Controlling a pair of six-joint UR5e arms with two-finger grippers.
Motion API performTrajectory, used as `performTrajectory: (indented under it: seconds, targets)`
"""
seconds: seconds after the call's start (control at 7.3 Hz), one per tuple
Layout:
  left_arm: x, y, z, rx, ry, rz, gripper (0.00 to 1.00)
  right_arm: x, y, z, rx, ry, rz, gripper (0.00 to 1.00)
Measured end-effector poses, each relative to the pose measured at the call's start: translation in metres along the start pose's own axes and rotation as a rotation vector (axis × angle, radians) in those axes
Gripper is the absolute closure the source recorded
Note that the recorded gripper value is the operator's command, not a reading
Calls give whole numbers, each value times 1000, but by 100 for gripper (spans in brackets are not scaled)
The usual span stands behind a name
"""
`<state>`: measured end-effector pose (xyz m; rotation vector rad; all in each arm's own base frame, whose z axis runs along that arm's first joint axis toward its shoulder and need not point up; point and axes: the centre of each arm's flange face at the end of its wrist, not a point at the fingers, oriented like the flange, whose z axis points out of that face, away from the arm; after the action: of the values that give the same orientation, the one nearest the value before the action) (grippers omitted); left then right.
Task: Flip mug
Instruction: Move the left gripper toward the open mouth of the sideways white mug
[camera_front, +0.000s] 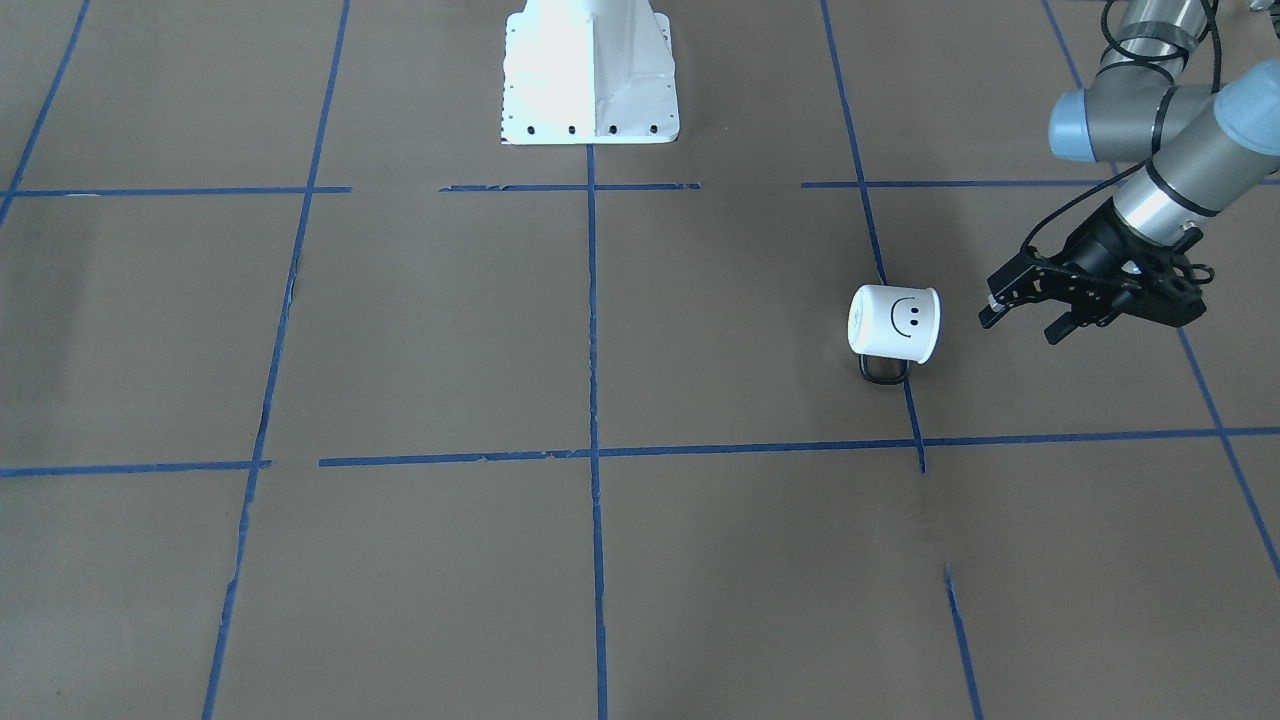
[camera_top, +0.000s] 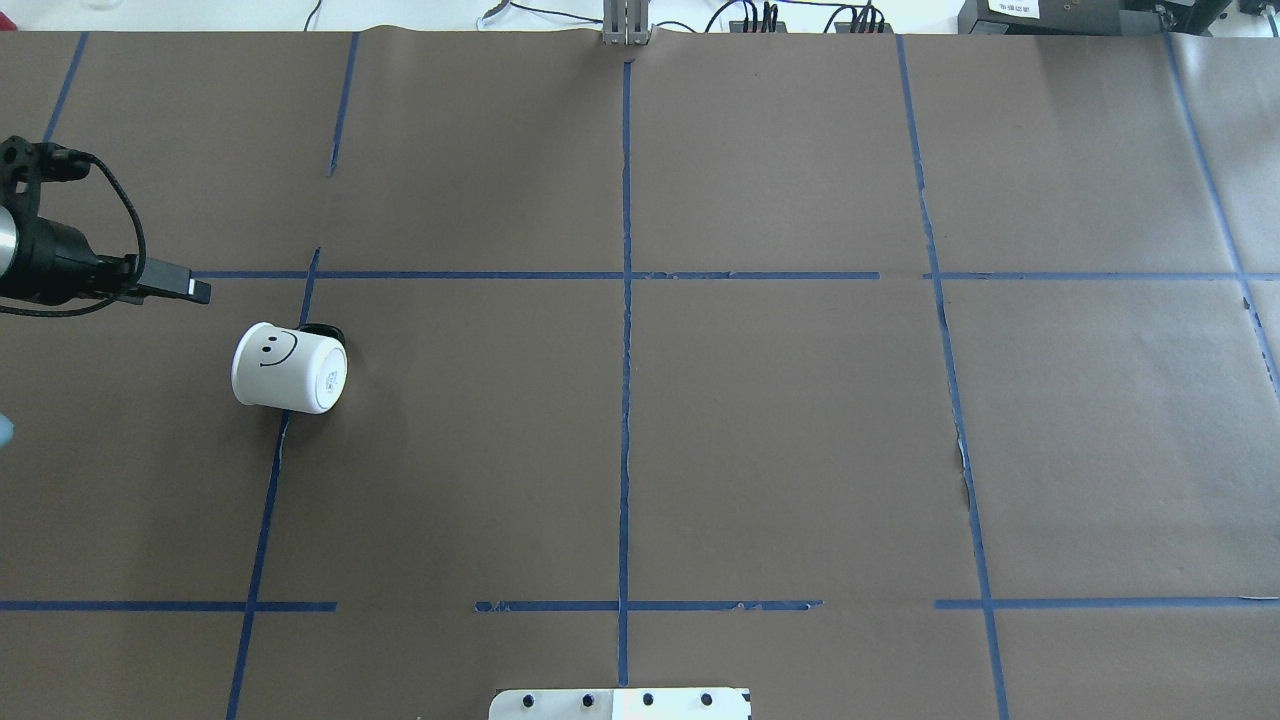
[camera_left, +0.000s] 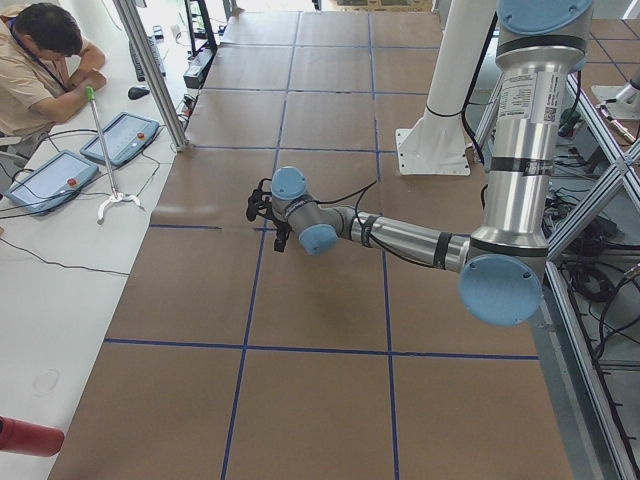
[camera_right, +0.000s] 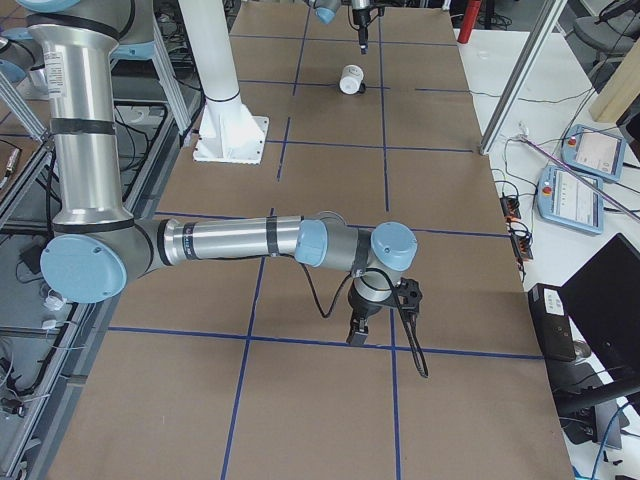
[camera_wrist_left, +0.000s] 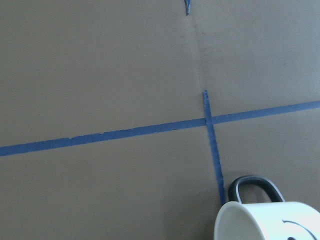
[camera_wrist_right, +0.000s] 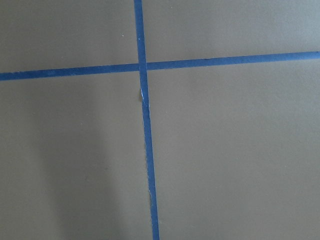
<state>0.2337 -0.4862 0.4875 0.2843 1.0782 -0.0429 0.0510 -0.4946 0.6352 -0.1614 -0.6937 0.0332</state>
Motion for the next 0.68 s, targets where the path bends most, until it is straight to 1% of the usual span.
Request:
performTrajectory:
  seconds: [0.14,0.27,0.41,0.55,0.68]
  targets:
    - [7,4,7,48,7,-37,0,0,0,0,0,0,0,0]
    - [11,12,18,88,34,-70,0,0,0,0,0,0,0,0]
    - [9,23,32,119,86,-77,0,0,0,0,0,0,0,0]
    - [5,33,39,142,154,-69,0,0,0,0,0,0,0,0]
    - [5,42,39,149,227,-64,0,0,0,0,0,0,0,0]
